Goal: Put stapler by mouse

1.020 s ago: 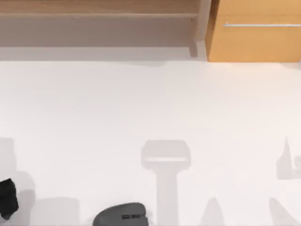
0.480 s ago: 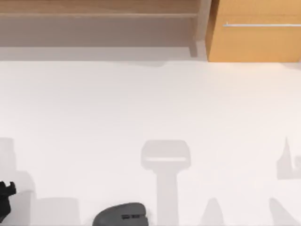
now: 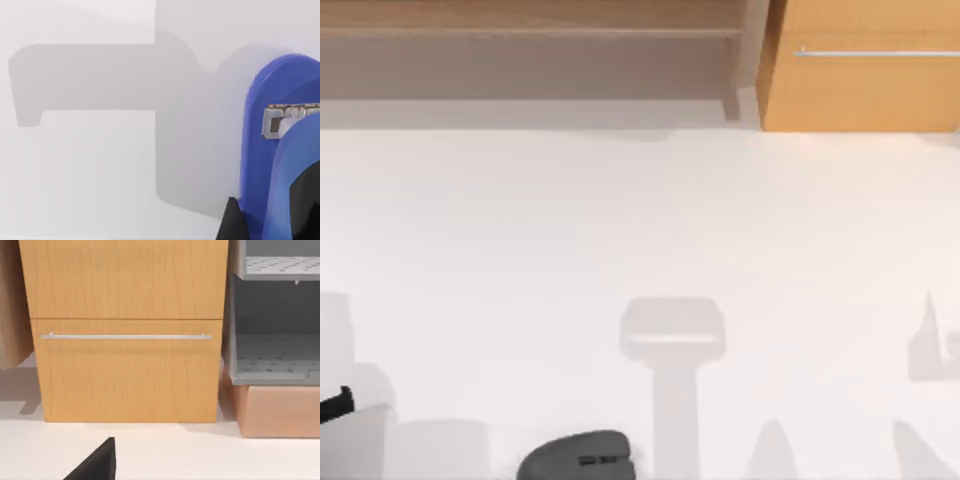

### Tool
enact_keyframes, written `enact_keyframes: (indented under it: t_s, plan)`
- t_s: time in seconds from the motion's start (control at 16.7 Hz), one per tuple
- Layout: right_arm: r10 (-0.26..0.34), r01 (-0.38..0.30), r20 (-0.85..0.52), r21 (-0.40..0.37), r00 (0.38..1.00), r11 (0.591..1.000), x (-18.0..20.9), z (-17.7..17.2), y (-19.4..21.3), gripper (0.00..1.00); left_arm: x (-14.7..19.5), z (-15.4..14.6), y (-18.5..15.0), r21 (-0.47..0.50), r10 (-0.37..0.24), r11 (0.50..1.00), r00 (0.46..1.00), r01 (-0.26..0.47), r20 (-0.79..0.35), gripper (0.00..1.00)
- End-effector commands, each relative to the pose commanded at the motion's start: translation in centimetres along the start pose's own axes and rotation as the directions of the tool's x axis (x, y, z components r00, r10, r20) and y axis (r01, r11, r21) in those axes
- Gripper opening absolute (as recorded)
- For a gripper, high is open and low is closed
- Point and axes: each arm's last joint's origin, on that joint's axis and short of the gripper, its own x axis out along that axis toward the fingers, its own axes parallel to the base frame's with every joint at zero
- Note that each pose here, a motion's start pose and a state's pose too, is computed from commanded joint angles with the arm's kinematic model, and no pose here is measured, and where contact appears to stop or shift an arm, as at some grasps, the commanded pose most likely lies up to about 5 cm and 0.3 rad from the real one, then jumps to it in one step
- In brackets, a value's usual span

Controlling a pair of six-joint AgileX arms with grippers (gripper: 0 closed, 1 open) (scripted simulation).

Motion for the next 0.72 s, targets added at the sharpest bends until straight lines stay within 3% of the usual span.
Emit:
enact_keyframes:
  t_s: [0.48,0.72]
  plan:
    - [0.0,0.0,0.0,0.0,1.0,1.0,0.0,0.0,0.0,1.0,-0.2,0.0,0.0,-0.001,-0.004,1.0,1.0,0.004,0.003,0.0]
    - [0.0,0.0,0.0,0.0,1.0,1.0,0.0,0.0,0.0,1.0,-1.8,0.0,0.0,0.002,-0.002,1.0,1.0,0.002,-0.007,0.0]
